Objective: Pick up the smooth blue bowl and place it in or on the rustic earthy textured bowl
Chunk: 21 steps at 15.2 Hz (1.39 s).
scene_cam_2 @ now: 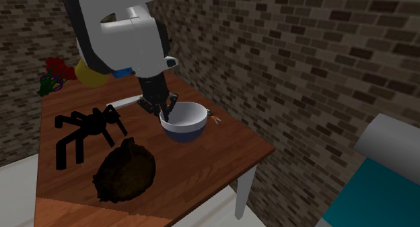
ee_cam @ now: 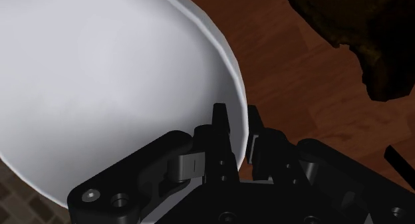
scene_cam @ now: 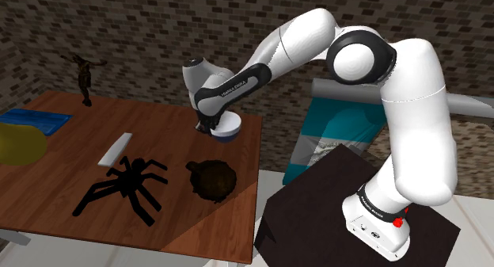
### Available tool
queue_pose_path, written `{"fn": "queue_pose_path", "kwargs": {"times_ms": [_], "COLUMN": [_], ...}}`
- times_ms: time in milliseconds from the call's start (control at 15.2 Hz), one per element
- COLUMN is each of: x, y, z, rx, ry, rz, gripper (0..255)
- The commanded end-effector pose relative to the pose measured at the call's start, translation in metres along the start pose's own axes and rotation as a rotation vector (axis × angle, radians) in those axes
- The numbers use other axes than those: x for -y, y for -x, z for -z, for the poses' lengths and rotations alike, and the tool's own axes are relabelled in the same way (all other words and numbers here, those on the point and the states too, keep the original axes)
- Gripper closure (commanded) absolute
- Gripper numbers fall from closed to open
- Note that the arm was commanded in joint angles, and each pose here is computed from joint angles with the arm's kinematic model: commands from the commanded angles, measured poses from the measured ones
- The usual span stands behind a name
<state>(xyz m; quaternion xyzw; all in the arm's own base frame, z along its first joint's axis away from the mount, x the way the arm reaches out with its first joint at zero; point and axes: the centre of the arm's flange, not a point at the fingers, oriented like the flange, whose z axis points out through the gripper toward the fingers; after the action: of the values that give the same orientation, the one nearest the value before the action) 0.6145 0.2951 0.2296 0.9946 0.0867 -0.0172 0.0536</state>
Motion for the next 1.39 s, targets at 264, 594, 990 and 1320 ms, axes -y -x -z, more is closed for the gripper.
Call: {"fn": "queue_pose_path", "kwargs": {"times_ms": [264, 594, 990, 1320], "x": [-0.003, -0.006, 0.049, 0.105], "y": [0.002, 0.004, 0.037, 0.071], "z": [0.031, 0.057, 0.072, 0.084], "rx": [0.0, 0.0, 0.0, 0.0], "ry": [0.0, 0.0, 0.0, 0.0], "rz": [0.0, 0.0, 0.0, 0.0], "gripper": [255, 255, 255, 255]}}
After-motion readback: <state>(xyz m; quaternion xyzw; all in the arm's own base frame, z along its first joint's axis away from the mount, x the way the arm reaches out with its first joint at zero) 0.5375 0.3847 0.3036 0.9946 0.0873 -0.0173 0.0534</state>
